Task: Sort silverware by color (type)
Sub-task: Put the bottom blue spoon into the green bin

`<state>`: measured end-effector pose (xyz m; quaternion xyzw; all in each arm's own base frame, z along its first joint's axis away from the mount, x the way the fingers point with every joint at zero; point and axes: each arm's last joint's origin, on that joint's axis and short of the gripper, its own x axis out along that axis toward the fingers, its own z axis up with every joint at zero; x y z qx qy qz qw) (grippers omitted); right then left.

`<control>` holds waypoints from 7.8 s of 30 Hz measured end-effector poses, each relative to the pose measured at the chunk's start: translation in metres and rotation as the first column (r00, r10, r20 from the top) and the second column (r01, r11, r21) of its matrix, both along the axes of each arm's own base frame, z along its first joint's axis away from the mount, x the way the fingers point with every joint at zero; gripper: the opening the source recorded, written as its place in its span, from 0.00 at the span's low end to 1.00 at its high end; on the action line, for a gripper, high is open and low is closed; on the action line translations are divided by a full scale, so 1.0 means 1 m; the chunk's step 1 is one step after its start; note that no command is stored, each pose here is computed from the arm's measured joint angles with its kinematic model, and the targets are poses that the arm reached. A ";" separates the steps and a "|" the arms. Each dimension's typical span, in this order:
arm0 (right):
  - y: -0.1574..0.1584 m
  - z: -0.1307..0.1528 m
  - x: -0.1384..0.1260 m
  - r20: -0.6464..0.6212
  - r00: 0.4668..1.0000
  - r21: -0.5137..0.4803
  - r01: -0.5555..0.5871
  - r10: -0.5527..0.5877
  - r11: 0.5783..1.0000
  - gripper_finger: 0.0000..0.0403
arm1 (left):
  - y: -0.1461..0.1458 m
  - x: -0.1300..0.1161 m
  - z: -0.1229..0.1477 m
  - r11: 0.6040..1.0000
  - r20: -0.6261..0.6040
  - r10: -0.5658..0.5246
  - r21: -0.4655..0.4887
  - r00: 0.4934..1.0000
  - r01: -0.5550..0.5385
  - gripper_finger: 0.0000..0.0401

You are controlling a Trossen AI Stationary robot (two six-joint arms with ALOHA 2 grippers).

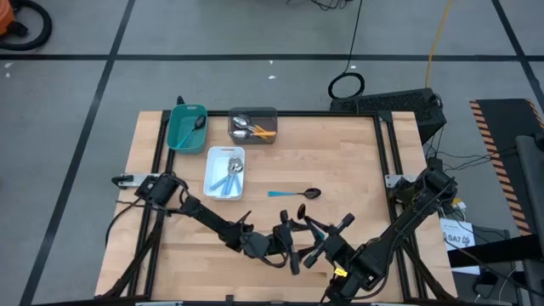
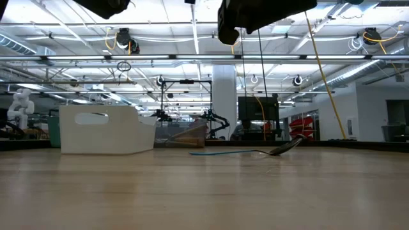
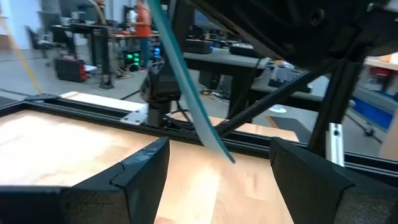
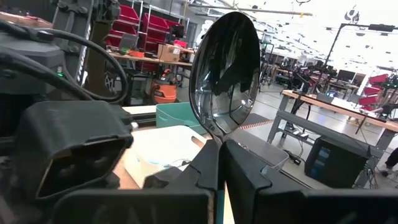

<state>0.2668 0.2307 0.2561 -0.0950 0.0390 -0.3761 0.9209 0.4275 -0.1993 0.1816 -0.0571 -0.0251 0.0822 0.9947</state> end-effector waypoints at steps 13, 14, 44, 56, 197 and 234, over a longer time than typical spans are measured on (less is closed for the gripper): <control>0.000 0.000 0.000 -0.003 1.000 0.002 -0.001 0.001 1.000 0.02 | 0.018 0.010 -0.004 0.999 -0.002 -0.029 -0.045 1.000 0.029 0.57; 0.000 0.000 0.000 -0.003 1.000 0.003 -0.001 0.001 1.000 0.02 | 0.019 0.010 -0.004 0.999 -0.004 -0.027 -0.044 1.000 0.026 0.54; 0.001 -0.002 0.001 -0.093 0.996 -0.025 -0.021 0.019 0.999 0.03 | 0.031 0.017 -0.007 0.995 -0.032 -0.088 -0.038 0.996 0.087 0.01; -0.004 0.005 -0.007 -0.297 0.943 0.122 -0.116 0.148 0.986 0.31 | 0.028 0.015 -0.019 0.992 -0.157 -0.123 0.005 0.980 0.125 0.01; -0.056 -0.012 -0.041 0.069 0.578 0.108 -0.815 0.813 0.569 0.00 | -0.049 -0.060 0.059 0.958 -0.411 0.204 0.271 0.888 -0.094 0.28; -0.068 -0.017 -0.034 0.022 0.670 0.114 -0.739 0.742 0.664 0.00 | 0.023 -0.149 0.015 0.990 -0.452 0.098 0.138 0.887 -0.039 0.28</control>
